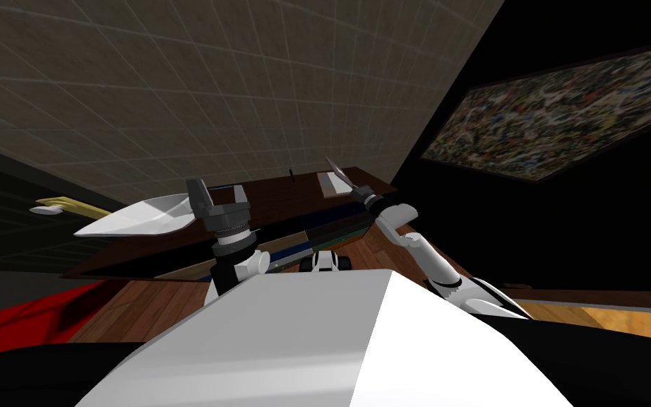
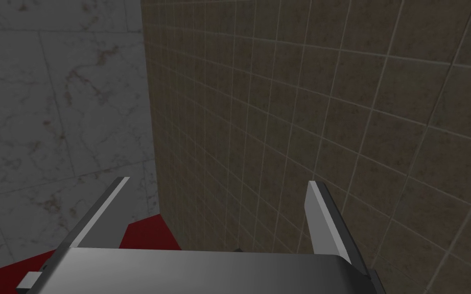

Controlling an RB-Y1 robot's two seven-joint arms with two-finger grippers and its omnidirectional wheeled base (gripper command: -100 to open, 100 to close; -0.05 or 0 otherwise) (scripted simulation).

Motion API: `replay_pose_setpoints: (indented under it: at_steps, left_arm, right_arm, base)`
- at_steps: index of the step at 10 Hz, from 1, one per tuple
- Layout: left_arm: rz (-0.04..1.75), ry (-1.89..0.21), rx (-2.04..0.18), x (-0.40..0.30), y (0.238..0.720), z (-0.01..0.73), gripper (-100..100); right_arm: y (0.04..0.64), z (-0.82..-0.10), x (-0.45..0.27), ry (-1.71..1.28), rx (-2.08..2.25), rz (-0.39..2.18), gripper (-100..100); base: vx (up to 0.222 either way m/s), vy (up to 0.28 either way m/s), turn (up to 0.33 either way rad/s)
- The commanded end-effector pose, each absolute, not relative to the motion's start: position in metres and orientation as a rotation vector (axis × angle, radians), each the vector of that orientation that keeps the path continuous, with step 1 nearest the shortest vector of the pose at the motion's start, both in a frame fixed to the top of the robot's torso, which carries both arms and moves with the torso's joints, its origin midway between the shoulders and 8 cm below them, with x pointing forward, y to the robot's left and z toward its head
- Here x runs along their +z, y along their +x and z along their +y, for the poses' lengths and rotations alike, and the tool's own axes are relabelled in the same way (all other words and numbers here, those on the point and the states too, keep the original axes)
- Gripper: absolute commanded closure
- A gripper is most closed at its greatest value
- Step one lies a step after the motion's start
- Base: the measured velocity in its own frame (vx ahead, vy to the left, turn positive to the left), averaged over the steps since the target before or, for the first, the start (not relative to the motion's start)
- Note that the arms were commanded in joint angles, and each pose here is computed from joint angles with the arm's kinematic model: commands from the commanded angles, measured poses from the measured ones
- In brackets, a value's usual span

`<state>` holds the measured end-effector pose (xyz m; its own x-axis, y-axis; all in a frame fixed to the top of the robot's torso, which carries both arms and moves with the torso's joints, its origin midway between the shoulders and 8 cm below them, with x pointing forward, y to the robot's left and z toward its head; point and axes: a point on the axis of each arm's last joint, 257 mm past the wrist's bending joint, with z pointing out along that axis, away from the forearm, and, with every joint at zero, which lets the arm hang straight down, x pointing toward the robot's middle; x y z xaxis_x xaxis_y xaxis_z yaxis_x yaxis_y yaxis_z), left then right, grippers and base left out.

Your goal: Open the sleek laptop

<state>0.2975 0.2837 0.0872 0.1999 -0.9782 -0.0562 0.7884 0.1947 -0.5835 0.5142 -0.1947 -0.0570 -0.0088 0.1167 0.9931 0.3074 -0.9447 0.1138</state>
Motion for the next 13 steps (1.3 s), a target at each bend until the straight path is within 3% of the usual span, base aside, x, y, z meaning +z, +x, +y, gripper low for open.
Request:
replay_pose_setpoints:
  at_steps: [1,4,5,12,13]
  left_arm:
    - [0.471,-0.484,-1.304,0.087,0.297,0.284,0]
    - [0.471,-0.484,-1.304,0.087,0.297,0.284,0]
    - [0.471,-0.484,-1.304,0.087,0.297,0.284,0]
    - [0.471,-0.484,-1.304,0.087,0.298,0.284,0]
    - [0.471,-0.484,-1.304,0.087,0.298,0.284,0]
  right_arm:
    - [0.514,-0.195,-0.057,-2.11,-2.089,-0.456,100]
    - [0.514,-0.195,-0.057,-2.11,-2.089,-0.456,100]
    - [0.517,-0.197,-0.046,-2.112,-2.091,-0.452,-100]
    - [0.523,-0.204,-0.008,-2.116,-2.098,-0.444,-100]
    - [0.523,-0.205,-0.008,-2.119,-2.096,-0.442,0]
  base:
    - [0.01,-0.013,0.038]
    - [0.0,-0.001,0.002]
    - [-0.013,0.005,0.01]
    - [-0.016,0.002,0.02]
    - [0.0,0.0,0.0]
